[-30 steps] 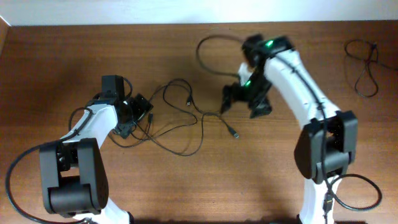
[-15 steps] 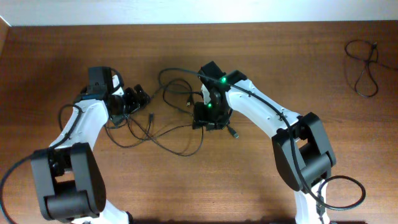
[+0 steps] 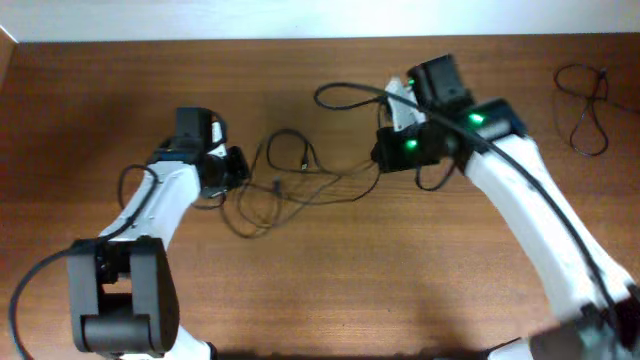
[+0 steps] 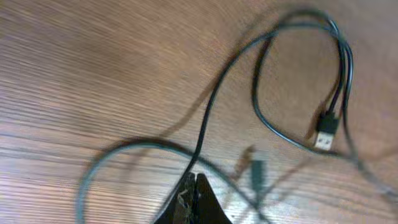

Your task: Untangle cables

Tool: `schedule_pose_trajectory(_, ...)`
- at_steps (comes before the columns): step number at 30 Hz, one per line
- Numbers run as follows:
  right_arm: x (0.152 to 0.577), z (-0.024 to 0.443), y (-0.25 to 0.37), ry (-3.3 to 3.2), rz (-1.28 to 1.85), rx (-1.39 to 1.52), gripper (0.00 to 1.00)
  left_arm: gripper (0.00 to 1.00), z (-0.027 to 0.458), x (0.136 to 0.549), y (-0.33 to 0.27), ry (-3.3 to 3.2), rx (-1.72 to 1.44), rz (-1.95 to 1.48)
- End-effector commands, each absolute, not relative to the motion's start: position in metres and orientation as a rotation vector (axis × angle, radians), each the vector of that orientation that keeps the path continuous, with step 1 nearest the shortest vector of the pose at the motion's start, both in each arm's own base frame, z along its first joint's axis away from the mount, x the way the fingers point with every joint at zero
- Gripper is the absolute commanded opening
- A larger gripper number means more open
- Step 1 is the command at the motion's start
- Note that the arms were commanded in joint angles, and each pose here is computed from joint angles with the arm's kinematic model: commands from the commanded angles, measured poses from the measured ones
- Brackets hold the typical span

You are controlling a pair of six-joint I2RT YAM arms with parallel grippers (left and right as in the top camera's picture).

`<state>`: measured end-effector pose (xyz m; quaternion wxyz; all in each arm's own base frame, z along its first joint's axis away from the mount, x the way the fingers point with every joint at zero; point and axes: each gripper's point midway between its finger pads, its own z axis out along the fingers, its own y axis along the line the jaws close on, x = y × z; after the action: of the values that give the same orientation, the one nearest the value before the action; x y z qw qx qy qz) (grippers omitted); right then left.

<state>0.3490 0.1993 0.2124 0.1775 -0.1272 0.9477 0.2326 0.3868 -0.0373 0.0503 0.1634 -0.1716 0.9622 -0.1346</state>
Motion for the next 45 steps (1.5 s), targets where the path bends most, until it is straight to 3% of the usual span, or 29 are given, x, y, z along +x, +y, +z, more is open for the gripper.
schedule_pose_trajectory(1,0.338,0.259,0.188,2.531,0.591,-0.425,0.04,0.03,0.037,0.381,-0.067,2.779,-0.343,-0.306)
schedule_pose_trajectory(3,0.328,0.28,0.184,2.477,0.597,-0.428,0.04,0.14,0.031,0.386,-0.089,2.77,-0.267,-0.326)
schedule_pose_trajectory(4,0.324,0.284,0.183,2.47,0.598,-0.429,0.04,0.25,0.027,0.386,-0.097,2.773,-0.24,-0.331)
schedule_pose_trajectory(6,0.316,0.284,0.18,2.488,0.596,-0.427,0.04,0.82,0.016,0.387,-0.109,2.782,-0.199,-0.331)
schedule_pose_trajectory(7,0.313,0.281,0.178,2.509,0.594,-0.427,0.04,0.91,0.01,0.387,-0.105,2.788,-0.201,-0.286)
schedule_pose_trajectory(11,0.306,0.276,0.176,2.547,0.589,-0.426,0.04,0.84,-0.007,0.388,-0.097,2.807,-0.222,-0.205)
schedule_pose_trajectory(12,0.306,0.276,0.176,2.548,0.589,-0.425,0.04,0.7,-0.01,0.387,-0.096,2.814,-0.234,-0.204)
schedule_pose_trajectory(14,0.306,0.276,0.176,2.546,0.586,-0.432,0.04,0.32,-0.016,0.385,-0.096,2.828,-0.236,-0.198)
schedule_pose_trajectory(15,0.306,0.279,0.175,2.522,0.565,-0.481,0.04,0.0,-0.02,0.384,-0.095,2.839,-0.236,-0.19)
schedule_pose_trajectory(19,0.33,0.319,0.139,2.398,0.295,-0.42,0.04,0.0,-0.021,0.384,-0.091,2.839,-0.241,-0.157)
schedule_pose_trajectory(22,0.351,0.405,0.032,2.16,-0.279,0.009,0.04,0.0,-0.022,0.385,-0.083,2.828,-0.251,-0.094)
schedule_pose_trajectory(24,0.339,0.446,-0.026,1.988,-0.427,0.393,0.04,0.0,-0.022,0.385,-0.083,2.828,-0.251,-0.094)
schedule_pose_trajectory(25,0.339,0.445,-0.031,1.976,-0.36,0.477,0.04,0.0,-0.021,0.386,-0.083,2.826,-0.253,-0.091)
schedule_pose_trajectory(29,0.346,0.361,0.049,2.398,0.072,0.18,0.04,0.0,-0.024,0.385,-0.083,2.832,-0.253,-0.087)
schedule_pose_trajectory(35,0.309,0.234,0.078,3.055,0.122,0.108,0.04,0.02,-0.027,0.381,-0.082,2.851,-0.254,-0.079)
schedule_pose_trajectory(42,0.268,0.168,0.092,3.35,0.132,0.075,0.04,0.08,-0.027,0.38,-0.082,2.856,-0.254,-0.077)
schedule_pose_trajectory(45,0.238,0.114,0.118,3.452,0.279,-0.114,0.04,0.08,-0.027,0.38,-0.082,2.856,-0.254,-0.077)
